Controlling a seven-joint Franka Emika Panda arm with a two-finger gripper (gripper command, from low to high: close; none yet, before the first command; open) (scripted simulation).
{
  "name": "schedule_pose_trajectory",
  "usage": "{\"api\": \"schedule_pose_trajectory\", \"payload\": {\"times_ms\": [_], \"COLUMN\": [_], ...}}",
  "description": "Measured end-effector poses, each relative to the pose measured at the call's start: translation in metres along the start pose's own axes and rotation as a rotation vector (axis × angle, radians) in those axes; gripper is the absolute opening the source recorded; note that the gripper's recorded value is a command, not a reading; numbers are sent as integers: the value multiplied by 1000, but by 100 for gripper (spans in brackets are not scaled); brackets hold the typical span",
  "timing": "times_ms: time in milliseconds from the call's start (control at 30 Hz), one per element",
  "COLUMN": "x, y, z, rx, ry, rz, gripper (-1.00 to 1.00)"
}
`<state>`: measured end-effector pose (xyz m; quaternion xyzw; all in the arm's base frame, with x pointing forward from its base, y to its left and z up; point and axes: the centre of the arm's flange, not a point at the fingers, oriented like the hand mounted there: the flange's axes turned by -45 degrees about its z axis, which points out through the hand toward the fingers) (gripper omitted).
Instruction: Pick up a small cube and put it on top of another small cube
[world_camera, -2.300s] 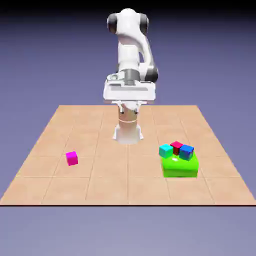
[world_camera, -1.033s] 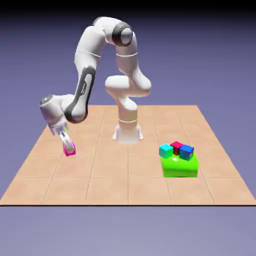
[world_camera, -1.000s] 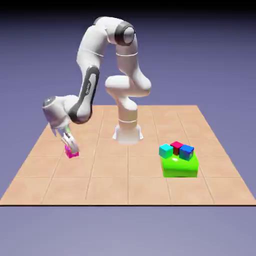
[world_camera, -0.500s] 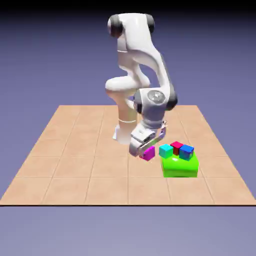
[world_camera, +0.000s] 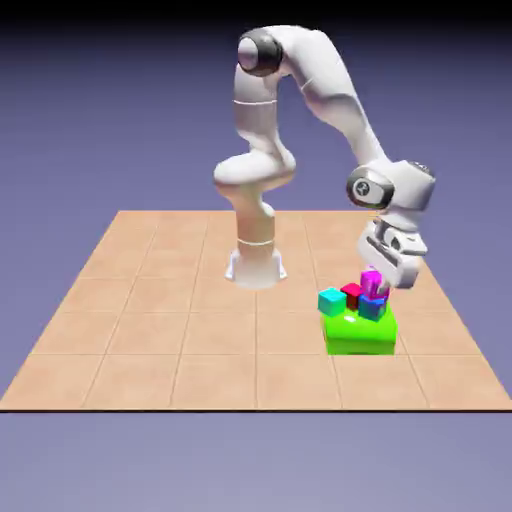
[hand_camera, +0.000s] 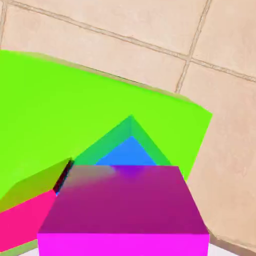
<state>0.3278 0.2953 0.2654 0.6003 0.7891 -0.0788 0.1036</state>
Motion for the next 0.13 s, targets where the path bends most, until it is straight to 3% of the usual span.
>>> {"api": "schedule_pose_trajectory", "payload": {"times_ms": [133], "x": [4], "y": [-5], "z": [-66], "rx": [-6], "ry": [-1], "rz": [-22], "gripper": [100]}}
